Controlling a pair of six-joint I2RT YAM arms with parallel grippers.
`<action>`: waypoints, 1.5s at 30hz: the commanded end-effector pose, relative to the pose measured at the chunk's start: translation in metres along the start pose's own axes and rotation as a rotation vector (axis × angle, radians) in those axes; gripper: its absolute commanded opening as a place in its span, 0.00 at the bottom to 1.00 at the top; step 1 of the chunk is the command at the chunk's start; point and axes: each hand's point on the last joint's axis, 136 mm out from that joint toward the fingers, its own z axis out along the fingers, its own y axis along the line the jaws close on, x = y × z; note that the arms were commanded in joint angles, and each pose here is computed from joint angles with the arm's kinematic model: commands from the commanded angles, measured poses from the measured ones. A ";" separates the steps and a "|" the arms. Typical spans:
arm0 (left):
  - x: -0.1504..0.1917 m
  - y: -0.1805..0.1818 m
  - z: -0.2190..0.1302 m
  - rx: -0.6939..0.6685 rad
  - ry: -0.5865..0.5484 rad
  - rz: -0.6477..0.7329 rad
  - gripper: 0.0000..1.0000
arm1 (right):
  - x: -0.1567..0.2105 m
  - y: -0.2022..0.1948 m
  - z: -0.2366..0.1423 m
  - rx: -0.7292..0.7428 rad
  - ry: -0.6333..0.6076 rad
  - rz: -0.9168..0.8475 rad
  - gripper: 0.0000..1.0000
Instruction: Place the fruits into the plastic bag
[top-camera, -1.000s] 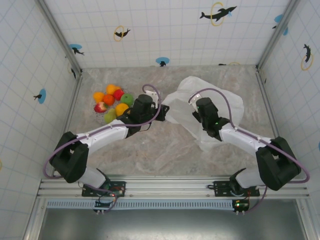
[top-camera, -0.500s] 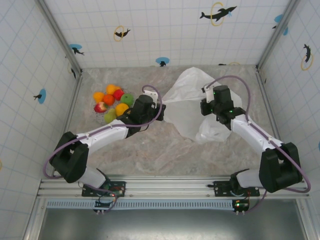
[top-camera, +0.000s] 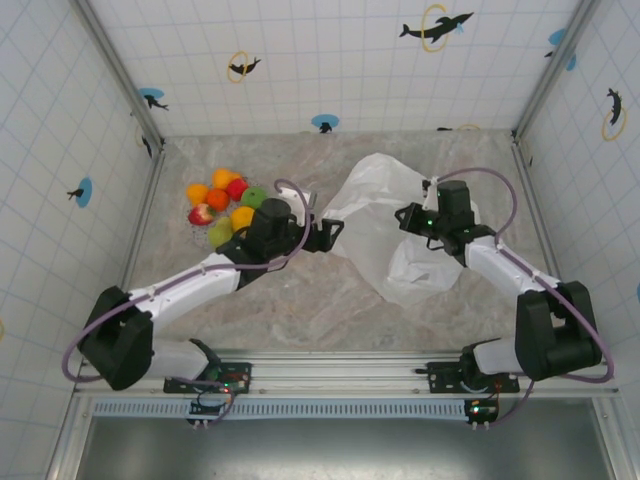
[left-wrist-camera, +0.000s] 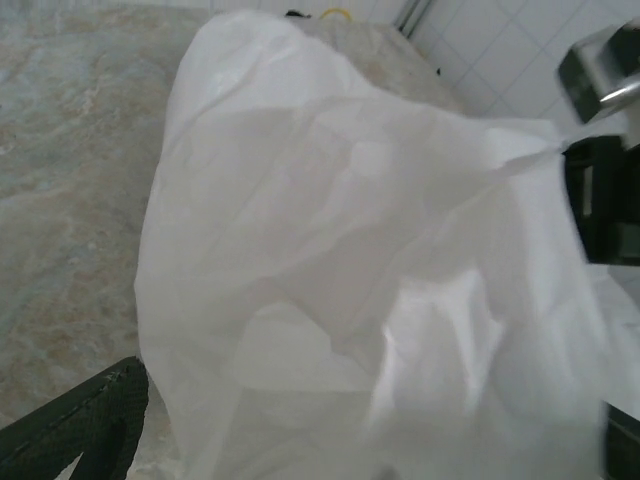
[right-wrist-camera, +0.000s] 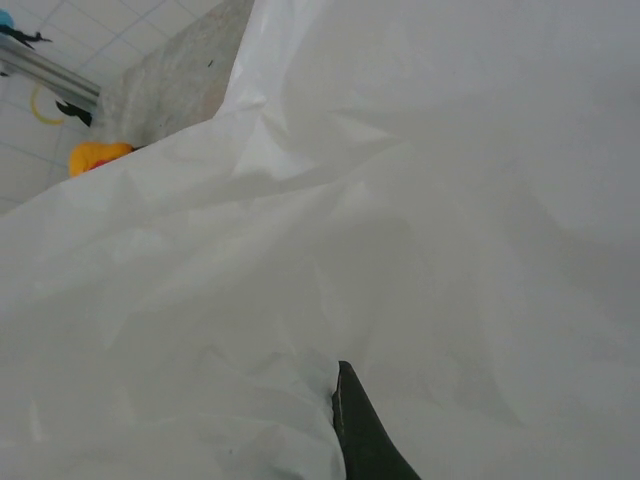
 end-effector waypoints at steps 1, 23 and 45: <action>-0.006 -0.005 -0.017 0.024 -0.031 -0.005 0.94 | -0.008 0.018 0.004 -0.124 -0.043 0.142 0.00; -0.017 0.019 -0.058 0.009 -0.004 -0.071 0.97 | -0.011 0.013 0.028 -0.032 -0.058 0.094 0.00; 0.038 0.256 -0.131 -0.828 0.071 -0.493 0.97 | -0.016 0.014 0.018 0.273 0.173 -0.372 0.00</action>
